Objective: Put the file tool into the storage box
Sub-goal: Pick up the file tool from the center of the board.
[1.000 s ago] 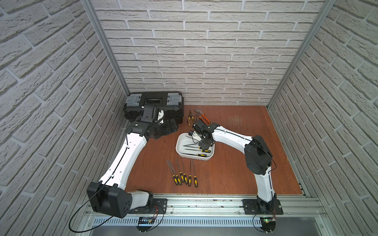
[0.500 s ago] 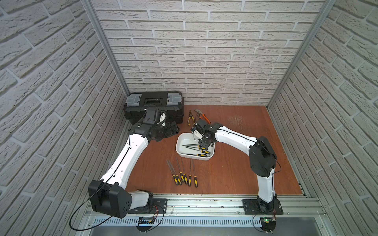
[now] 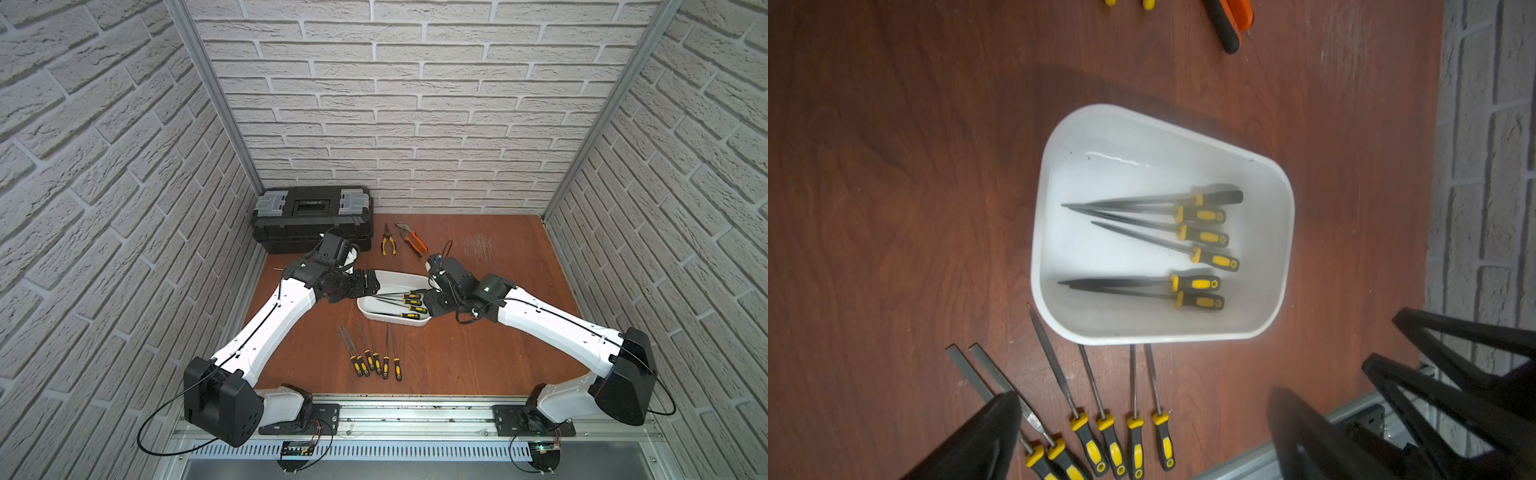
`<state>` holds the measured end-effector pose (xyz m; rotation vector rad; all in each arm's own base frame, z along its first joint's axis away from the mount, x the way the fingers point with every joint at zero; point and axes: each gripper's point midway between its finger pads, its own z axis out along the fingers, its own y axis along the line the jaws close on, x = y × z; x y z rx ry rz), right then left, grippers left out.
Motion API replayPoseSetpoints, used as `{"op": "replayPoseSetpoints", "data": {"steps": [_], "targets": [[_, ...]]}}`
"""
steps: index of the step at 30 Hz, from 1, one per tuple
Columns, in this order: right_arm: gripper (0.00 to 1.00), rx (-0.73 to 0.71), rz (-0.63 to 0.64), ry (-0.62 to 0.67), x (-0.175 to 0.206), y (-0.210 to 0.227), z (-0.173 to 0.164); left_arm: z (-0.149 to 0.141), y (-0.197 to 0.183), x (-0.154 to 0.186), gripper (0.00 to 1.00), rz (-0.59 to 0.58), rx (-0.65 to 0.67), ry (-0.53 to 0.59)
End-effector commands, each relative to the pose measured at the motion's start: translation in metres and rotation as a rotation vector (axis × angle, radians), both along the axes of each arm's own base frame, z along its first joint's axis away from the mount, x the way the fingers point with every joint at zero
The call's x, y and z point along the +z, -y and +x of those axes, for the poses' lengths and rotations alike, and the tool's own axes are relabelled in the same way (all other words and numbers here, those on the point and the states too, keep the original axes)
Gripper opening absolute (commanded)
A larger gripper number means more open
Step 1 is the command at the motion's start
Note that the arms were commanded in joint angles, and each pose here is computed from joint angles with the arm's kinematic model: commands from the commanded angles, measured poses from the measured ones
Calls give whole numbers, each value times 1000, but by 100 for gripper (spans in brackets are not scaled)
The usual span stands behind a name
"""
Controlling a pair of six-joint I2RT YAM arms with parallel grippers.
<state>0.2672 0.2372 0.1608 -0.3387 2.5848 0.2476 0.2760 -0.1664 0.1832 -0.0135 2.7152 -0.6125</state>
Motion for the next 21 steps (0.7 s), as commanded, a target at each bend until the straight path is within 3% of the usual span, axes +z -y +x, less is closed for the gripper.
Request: {"op": "replayPoseSetpoints", "data": {"steps": [1,10,14,21], "targets": [[56,-76,69,-106,-26,-9,-33,-13,-6,-15,98,25,20,-35],[65,20,42,-264,-85,-45,-87,-27,-22,-37,98,2,120,-52],[65,64,23,-295,-97,-63,-92,-31,-34,-47,98,31,154,-91],[65,153,-42,-321,-105,-89,-95,-26,-60,-41,98,-35,291,-80]]}}
